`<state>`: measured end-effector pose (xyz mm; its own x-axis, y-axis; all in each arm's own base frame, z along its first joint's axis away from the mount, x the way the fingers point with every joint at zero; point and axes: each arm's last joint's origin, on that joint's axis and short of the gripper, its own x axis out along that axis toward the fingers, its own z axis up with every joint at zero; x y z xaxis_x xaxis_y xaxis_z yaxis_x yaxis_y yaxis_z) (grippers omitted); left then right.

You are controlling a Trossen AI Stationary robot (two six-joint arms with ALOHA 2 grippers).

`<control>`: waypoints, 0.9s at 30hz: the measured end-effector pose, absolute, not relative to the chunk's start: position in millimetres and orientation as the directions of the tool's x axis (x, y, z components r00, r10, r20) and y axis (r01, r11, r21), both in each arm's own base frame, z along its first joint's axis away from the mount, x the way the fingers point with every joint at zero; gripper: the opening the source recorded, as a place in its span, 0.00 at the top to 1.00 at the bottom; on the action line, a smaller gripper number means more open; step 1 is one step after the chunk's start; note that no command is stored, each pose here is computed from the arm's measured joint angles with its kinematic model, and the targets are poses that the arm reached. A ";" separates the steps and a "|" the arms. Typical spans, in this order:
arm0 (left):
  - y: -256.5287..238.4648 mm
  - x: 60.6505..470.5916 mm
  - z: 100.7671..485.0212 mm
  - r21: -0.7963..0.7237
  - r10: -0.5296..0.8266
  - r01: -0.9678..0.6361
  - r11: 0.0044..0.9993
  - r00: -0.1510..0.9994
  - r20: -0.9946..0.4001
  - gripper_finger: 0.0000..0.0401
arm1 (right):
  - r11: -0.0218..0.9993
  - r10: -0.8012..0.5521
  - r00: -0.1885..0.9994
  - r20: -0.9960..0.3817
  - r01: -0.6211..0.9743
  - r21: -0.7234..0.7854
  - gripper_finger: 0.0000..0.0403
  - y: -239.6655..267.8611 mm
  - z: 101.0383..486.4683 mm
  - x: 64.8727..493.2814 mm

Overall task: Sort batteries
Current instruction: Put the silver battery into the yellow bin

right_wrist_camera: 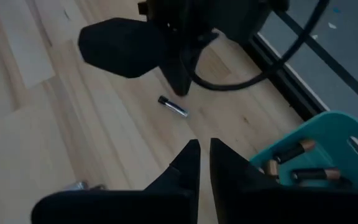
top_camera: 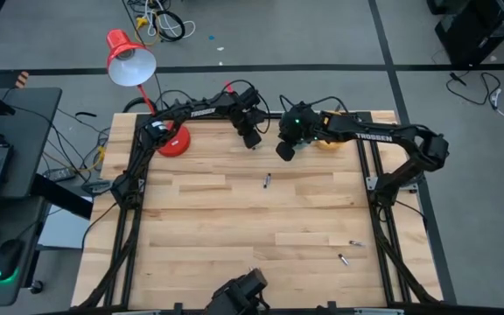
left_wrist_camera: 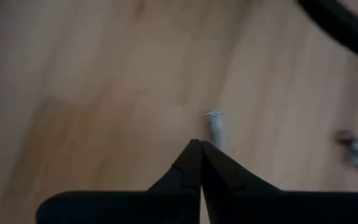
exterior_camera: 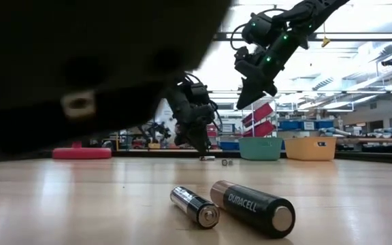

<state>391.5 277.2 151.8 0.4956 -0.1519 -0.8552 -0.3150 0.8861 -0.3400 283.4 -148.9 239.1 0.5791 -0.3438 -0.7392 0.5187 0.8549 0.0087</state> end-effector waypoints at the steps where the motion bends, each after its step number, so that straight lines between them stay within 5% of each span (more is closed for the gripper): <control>1: 276.9 390.9 151.2 -0.312 -0.129 -0.332 0.890 0.474 -0.871 0.97 | 0.854 -0.349 0.576 -0.739 0.521 0.003 0.94 -148.5 240.5 282.1; 7: 269.6 385.6 149.7 -0.153 -0.047 -0.326 0.933 0.311 -0.949 0.98 | 0.849 -0.368 0.572 -0.734 0.528 -0.015 0.94 -145.2 249.0 276.1; 15: 234.9 406.9 154.1 0.196 0.198 -0.025 0.980 0.136 -0.971 0.98 | 0.845 -0.374 0.532 -0.760 0.533 -0.043 0.94 -142.4 247.5 272.8; 21: 224.9 417.7 154.7 0.313 0.299 0.102 0.944 0.130 -0.945 0.98 | 0.854 -0.356 0.485 -0.798 0.515 -0.068 0.94 -130.3 247.0 268.7; 27: 231.3 417.1 155.1 0.286 0.254 0.174 0.942 0.183 -0.950 0.97 | 0.869 -0.350 0.524 -0.776 0.491 -0.060 0.94 -111.3 253.5 250.8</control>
